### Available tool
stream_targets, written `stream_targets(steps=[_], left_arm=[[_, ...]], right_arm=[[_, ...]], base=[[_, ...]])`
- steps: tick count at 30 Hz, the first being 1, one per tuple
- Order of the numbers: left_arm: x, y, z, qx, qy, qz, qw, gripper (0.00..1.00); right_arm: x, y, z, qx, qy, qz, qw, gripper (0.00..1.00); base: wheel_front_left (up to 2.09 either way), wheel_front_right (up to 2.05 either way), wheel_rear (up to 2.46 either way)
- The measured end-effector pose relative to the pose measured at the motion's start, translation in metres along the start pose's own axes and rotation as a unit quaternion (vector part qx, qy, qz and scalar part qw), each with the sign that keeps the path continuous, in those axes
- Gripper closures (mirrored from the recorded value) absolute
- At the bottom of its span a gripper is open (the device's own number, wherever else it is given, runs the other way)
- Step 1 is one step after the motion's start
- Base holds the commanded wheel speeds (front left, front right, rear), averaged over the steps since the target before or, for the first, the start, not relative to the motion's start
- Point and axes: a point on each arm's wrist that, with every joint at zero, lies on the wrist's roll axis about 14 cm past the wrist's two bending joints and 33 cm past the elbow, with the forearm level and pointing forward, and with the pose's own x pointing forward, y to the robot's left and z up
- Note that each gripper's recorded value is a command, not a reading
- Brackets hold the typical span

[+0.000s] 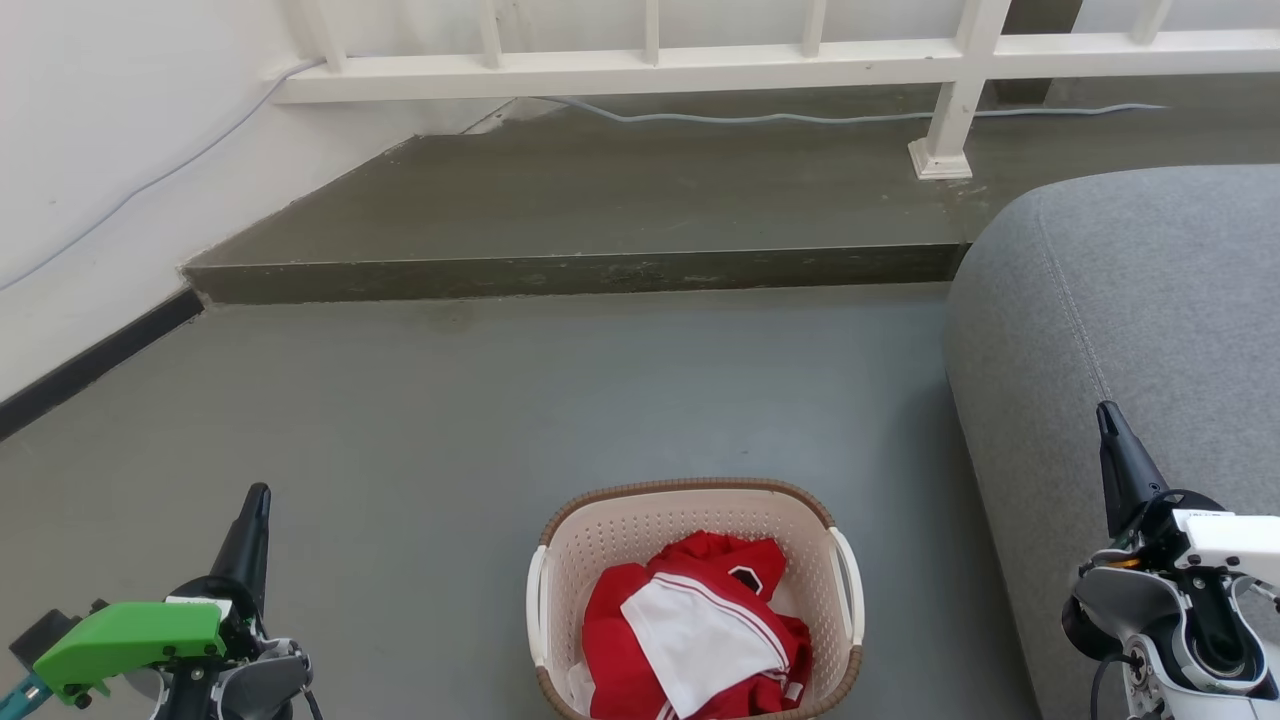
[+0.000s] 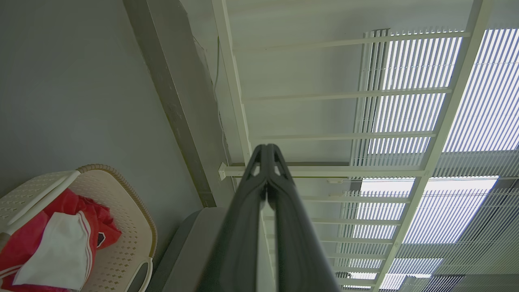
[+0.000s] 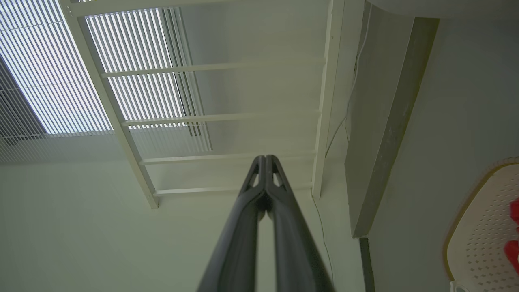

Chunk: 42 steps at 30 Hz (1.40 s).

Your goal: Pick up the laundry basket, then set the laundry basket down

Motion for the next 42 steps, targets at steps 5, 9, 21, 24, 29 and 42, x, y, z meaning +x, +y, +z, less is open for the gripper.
stream_targets(steps=[5, 9, 21, 24, 29, 42], left_arm=[[0.0, 0.0, 0.0, 0.0, 0.0, 0.0, 1.0, 1.0], [0.0, 0.0, 0.0, 0.0, 0.0, 0.0, 1.0, 1.0], [0.0, 0.0, 0.0, 0.0, 0.0, 0.0, 1.0, 1.0], [0.0, 0.0, 0.0, 0.0, 0.0, 0.0, 1.0, 1.0], [0.0, 0.0, 0.0, 0.0, 0.0, 0.0, 1.0, 1.0], [0.0, 0.0, 0.0001, 0.0, 0.0, 0.0, 1.0, 1.0]], right_arm=[[0.0, 0.0, 0.0001, 0.0, 0.0, 0.0, 1.0, 1.0], [0.0, 0.0, 0.0001, 0.0, 0.0, 0.0, 1.0, 1.0], [0.0, 0.0, 0.0, 0.0, 0.0, 0.0, 1.0, 1.0], [0.0, 0.0, 0.0001, 0.0, 0.0, 0.0, 1.0, 1.0], [0.0, 0.0, 0.0002, 0.0, 0.0, 0.0, 1.0, 1.0], [0.0, 0.0, 0.0002, 0.0, 0.0, 0.0, 1.0, 1.0]], base=[[0.0, 0.0, 0.0], [0.0, 0.0, 0.0], [0.0, 0.0, 0.0], [0.0, 0.0, 0.0], [0.0, 0.0, 0.0], [0.0, 0.0, 0.0]])
